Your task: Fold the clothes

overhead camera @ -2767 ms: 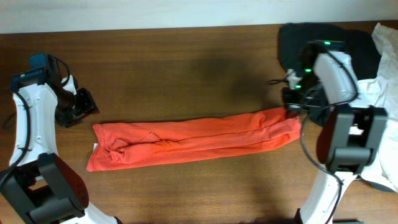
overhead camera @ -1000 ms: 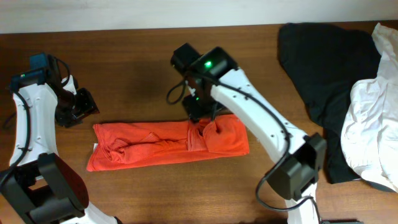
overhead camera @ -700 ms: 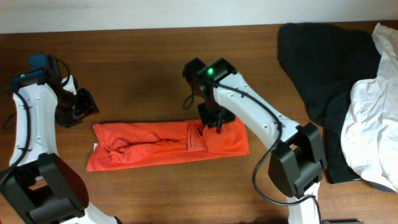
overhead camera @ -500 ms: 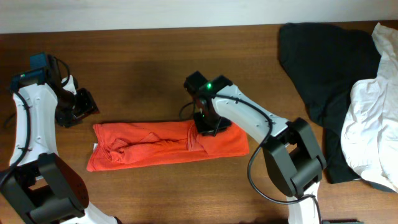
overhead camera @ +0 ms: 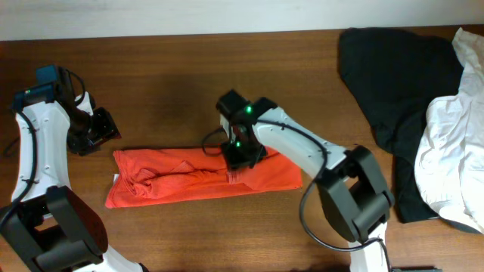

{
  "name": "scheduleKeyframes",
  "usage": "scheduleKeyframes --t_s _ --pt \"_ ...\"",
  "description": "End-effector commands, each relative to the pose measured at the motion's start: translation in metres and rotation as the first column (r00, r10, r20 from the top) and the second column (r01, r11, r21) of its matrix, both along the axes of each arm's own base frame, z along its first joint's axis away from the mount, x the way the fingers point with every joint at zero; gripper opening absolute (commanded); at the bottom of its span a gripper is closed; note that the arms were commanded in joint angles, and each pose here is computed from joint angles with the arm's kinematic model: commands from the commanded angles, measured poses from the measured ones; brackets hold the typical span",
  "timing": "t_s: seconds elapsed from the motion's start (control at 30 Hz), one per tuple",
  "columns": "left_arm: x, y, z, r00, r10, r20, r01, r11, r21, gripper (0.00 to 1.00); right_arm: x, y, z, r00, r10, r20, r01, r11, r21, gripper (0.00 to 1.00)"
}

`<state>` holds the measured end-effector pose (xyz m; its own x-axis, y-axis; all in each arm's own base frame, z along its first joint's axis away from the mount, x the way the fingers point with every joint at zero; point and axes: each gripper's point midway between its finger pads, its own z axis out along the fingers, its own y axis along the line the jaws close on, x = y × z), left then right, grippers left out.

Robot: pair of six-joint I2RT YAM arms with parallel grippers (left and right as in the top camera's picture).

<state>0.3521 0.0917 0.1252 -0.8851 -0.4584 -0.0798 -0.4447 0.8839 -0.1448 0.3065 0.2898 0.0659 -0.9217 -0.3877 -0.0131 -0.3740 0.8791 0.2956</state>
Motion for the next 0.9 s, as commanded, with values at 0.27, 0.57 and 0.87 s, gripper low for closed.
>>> scheduleKeyframes --t_s 0.27,0.57,0.87 --pt "-0.002 -0.001 -0.002 1.0 0.008 -0.011 -0.008 1.0 -0.008 0.56 0.02 -0.06 0.082 0.981 -0.097 0.167 0.126 0.978 -0.169 0.44" --pt "-0.002 -0.001 -0.002 1.0 0.008 -0.008 -0.008 1.0 -0.007 0.56 -0.032 -0.056 -0.024 0.994 -0.091 -0.06 0.083 0.989 -0.121 0.44" --pt "-0.004 -0.002 -0.002 1.0 0.008 -0.018 -0.008 1.0 -0.01 0.56 -0.034 -0.002 -0.032 1.0 -0.001 -0.02 0.003 0.994 0.105 0.44"
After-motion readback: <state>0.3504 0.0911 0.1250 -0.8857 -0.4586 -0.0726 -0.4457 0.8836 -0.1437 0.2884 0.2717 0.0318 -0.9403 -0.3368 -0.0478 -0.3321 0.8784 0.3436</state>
